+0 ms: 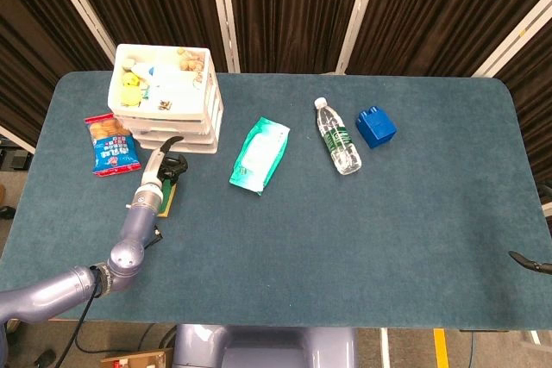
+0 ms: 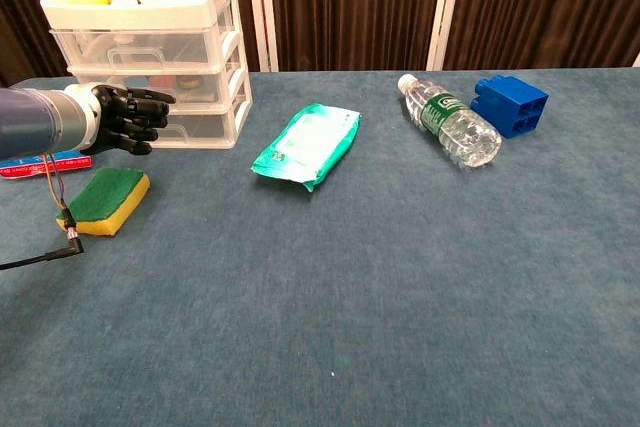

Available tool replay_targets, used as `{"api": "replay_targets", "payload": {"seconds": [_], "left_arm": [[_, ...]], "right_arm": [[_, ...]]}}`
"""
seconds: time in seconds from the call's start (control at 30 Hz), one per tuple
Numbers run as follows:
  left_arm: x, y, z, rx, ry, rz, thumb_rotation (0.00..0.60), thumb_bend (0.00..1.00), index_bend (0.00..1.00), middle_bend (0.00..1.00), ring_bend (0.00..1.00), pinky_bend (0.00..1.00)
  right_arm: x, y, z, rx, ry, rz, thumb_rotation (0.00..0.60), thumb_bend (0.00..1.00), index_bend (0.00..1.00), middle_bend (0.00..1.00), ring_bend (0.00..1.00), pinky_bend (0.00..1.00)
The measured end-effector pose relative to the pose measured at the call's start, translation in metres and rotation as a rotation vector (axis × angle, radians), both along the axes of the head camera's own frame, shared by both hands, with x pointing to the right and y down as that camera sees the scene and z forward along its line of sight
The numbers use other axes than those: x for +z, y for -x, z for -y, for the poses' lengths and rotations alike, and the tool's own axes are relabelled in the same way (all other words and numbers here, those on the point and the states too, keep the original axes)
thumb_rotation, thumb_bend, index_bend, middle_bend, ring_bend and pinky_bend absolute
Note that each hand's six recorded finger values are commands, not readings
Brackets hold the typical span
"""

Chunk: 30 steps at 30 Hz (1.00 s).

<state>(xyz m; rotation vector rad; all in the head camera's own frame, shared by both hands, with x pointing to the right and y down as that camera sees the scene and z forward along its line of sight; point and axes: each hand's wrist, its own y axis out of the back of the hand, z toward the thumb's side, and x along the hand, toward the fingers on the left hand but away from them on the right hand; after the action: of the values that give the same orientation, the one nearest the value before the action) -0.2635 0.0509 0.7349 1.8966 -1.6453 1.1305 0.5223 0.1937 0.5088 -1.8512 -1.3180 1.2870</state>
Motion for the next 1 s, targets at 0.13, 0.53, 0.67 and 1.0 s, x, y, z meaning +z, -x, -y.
{"api": "replay_targets", "payload": {"seconds": [0.13,0.53,0.67,1.0], "left_arm": [[0.003,0.000,-0.001,-0.002,0.003,-0.007,0.600,0.74,0.19,0.98,0.92,0.87],[0.005,-0.006,-0.010,0.021,0.016,-0.021,0.600,0.75,0.26,0.98,0.92,0.88],[0.001,-0.005,-0.016,0.035,0.014,-0.026,0.600,0.75,0.27,0.98,0.92,0.87],[-0.008,0.002,-0.032,0.056,0.011,-0.042,0.600,0.75,0.28,0.98,0.92,0.87]], "right_arm": [[0.000,0.000,0.000,-0.001,-0.001,-0.001,0.600,0.14,0.00,0.00,0.00,0.00],[0.000,0.001,-0.001,0.001,-0.003,0.000,0.600,0.14,0.00,0.00,0.00,0.00],[-0.001,0.001,-0.001,0.001,-0.004,0.000,0.600,0.14,0.00,0.00,0.00,0.00],[-0.001,0.001,-0.001,0.004,-0.006,0.000,0.600,0.14,0.00,0.00,0.00,0.00]]}}
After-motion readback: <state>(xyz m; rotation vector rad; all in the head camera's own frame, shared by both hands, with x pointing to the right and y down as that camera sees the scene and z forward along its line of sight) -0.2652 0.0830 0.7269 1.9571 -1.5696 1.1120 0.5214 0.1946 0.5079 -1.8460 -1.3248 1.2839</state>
